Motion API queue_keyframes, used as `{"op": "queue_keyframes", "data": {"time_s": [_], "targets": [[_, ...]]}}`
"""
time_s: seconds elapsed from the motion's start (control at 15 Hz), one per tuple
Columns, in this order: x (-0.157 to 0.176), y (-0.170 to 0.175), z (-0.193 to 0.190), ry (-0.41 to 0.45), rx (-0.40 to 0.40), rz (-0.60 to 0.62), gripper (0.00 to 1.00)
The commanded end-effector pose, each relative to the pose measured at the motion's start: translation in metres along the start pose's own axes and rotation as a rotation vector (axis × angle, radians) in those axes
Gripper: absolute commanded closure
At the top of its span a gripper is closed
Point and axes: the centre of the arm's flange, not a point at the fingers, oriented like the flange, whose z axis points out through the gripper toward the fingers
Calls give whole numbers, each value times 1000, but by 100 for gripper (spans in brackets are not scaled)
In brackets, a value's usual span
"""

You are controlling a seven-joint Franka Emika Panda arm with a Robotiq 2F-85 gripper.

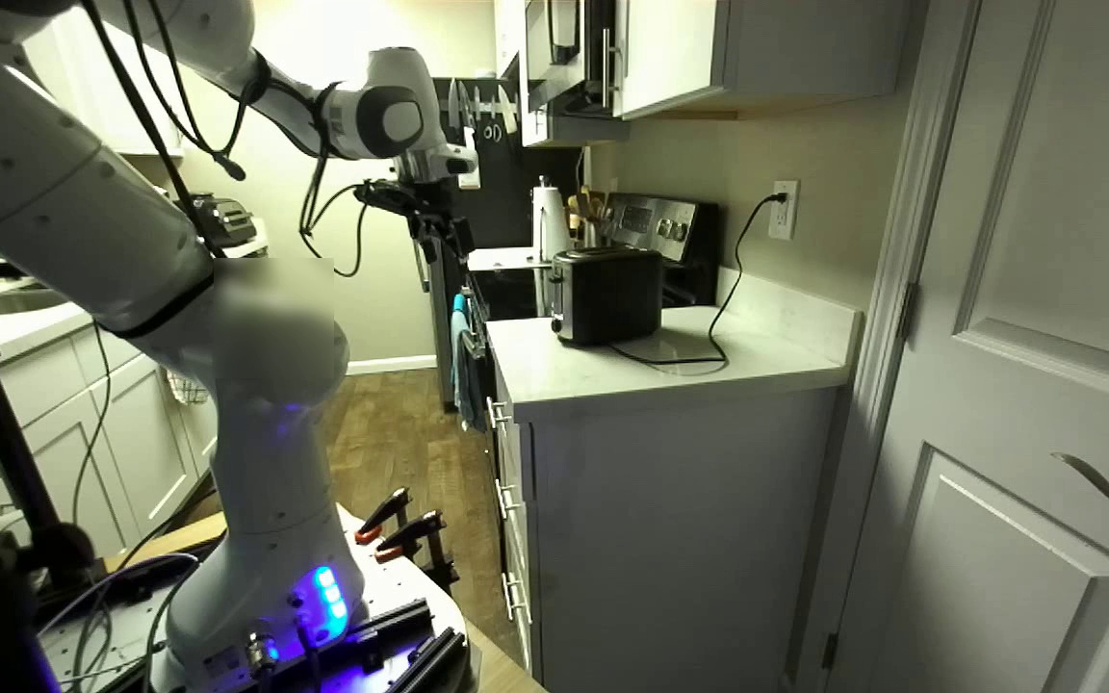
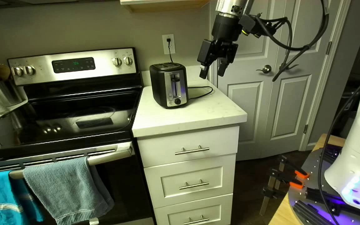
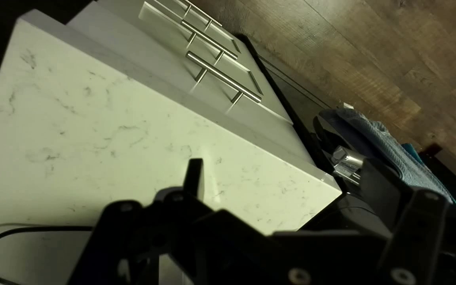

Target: Push the black knob on the toaster downwards

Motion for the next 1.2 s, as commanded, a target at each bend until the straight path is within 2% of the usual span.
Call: {"op": "queue_keyframes", "data": {"time_s": [0.0, 0.73, 1.13], "targets": [[0, 0, 0, 0, 0, 0, 0], [0, 0, 0, 0, 0, 0, 0], [32, -57, 6, 81, -70, 18, 0]]}}
